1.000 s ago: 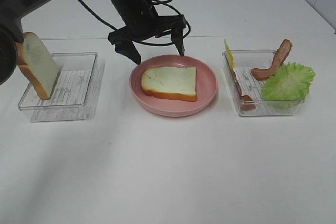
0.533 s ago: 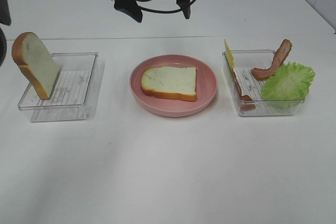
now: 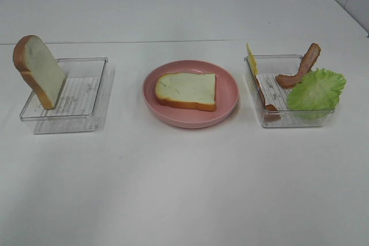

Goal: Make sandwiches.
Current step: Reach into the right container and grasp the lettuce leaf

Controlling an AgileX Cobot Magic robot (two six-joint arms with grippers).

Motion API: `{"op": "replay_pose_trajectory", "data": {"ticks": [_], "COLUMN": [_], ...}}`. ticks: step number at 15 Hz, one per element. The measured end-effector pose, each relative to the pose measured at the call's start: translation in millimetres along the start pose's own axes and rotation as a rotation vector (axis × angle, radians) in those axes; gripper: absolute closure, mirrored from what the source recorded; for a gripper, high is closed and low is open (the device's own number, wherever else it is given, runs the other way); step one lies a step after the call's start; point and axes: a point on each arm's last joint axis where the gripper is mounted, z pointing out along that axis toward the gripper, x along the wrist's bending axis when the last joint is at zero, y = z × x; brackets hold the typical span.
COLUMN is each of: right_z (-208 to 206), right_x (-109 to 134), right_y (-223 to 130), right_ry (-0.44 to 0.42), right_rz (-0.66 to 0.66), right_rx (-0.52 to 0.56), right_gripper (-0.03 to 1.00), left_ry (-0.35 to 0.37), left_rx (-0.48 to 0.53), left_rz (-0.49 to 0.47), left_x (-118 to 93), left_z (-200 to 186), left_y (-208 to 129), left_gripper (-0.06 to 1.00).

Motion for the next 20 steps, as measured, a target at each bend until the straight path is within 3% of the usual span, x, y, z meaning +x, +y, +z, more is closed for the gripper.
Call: {"op": "replay_pose_trajectory", "data": {"ticks": [4, 6, 10, 13, 17, 18, 20], "right_z": [0.0, 0.0, 0.0, 0.0, 0.0, 0.0, 0.0], "right_x": [0.0, 0.0, 0.0, 0.0, 0.0, 0.0, 0.0], "right_y": [0.0, 0.0, 0.0, 0.0, 0.0, 0.0, 0.0], "right_ry": [0.0, 0.0, 0.0, 0.0, 0.0, 0.0, 0.0], "right_rz": [0.0, 0.0, 0.0, 0.0, 0.0, 0.0, 0.0], "right_rx": [0.0, 0.0, 0.0, 0.0, 0.0, 0.0, 0.0], "right_gripper": [-0.02, -0.02, -0.02, -0.02, -0.02, -0.02, -0.02], "left_ry": [0.067, 0.125, 0.186, 0.208, 0.214, 0.215, 0.211], "left_rx": [0.022, 0.034, 0.068, 0.073, 0.06, 0.04, -0.012], "left_rz": [-0.025, -0.082, -0.173, -0.216, -0.277, -0.278, -0.274], "left_x": [35.9, 71.6, 105.6, 112.3, 106.2, 103.4, 100.9], "left_z": [-61.4, -92.1, -126.1, -146.1, -166.0, -169.4, -173.0], "left_y": [-36.9, -66.0, -123.8, -166.9, -237.6, -270.3, -296.2], "left_gripper": [-0.05, -0.05, -0.05, -0.05, -0.05, -0.05, -0.05]}}
